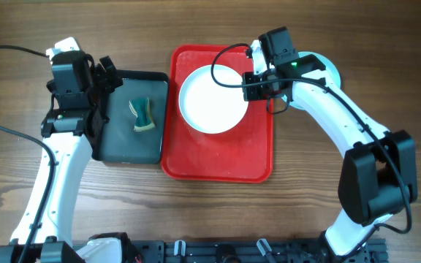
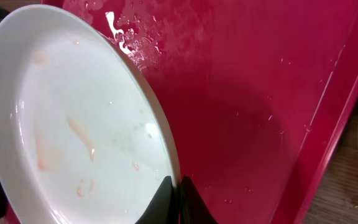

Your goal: Clean dirty plates on tray and stack at the side

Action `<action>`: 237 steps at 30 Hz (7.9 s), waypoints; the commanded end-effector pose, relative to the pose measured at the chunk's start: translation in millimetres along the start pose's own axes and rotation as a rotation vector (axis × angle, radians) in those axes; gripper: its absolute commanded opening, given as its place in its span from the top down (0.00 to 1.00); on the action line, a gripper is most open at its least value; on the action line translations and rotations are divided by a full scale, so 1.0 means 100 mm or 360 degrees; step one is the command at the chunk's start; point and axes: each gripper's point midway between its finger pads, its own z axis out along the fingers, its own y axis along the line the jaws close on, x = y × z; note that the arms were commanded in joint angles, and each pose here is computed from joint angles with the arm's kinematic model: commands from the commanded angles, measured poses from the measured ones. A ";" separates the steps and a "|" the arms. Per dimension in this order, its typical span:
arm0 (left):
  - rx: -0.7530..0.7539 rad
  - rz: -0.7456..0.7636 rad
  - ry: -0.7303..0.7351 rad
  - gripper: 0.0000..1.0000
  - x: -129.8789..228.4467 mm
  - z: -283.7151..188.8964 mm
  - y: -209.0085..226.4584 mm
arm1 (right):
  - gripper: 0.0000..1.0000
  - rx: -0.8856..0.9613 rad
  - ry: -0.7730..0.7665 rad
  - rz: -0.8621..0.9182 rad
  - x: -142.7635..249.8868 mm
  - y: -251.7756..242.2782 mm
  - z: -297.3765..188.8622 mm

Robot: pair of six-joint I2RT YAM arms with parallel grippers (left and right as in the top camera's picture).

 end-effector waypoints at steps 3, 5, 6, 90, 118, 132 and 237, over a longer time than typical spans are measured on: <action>-0.0021 -0.0011 0.0000 0.00 0.00 0.02 0.04 | 0.96 0.0299 -0.0338 -0.0207 -0.37 0.13 -0.46; -0.0021 -0.0011 0.0000 0.00 0.00 0.02 0.03 | 0.96 0.0362 -0.0424 -0.0310 -0.45 0.23 -0.56; -0.0021 -0.0011 0.0000 0.00 0.00 0.02 0.03 | 0.96 0.0386 -0.0463 -0.0345 -0.48 0.29 -0.61; -0.0021 -0.0011 0.0000 0.00 0.00 0.02 0.03 | 0.96 -0.0113 0.0148 0.0315 0.96 0.01 0.68; -0.0021 -0.0012 0.0000 0.00 0.00 0.02 0.03 | 0.96 -0.0126 -0.0818 -0.0138 -0.10 1.26 0.42; -0.0021 -0.0011 0.0000 0.00 0.00 0.02 0.03 | 0.96 0.0438 -0.1796 -0.1628 -0.91 1.89 -0.52; -0.0021 -0.0011 0.0000 0.00 0.00 0.02 0.03 | 0.01 0.0281 -0.0346 0.0494 0.02 -2.20 -0.29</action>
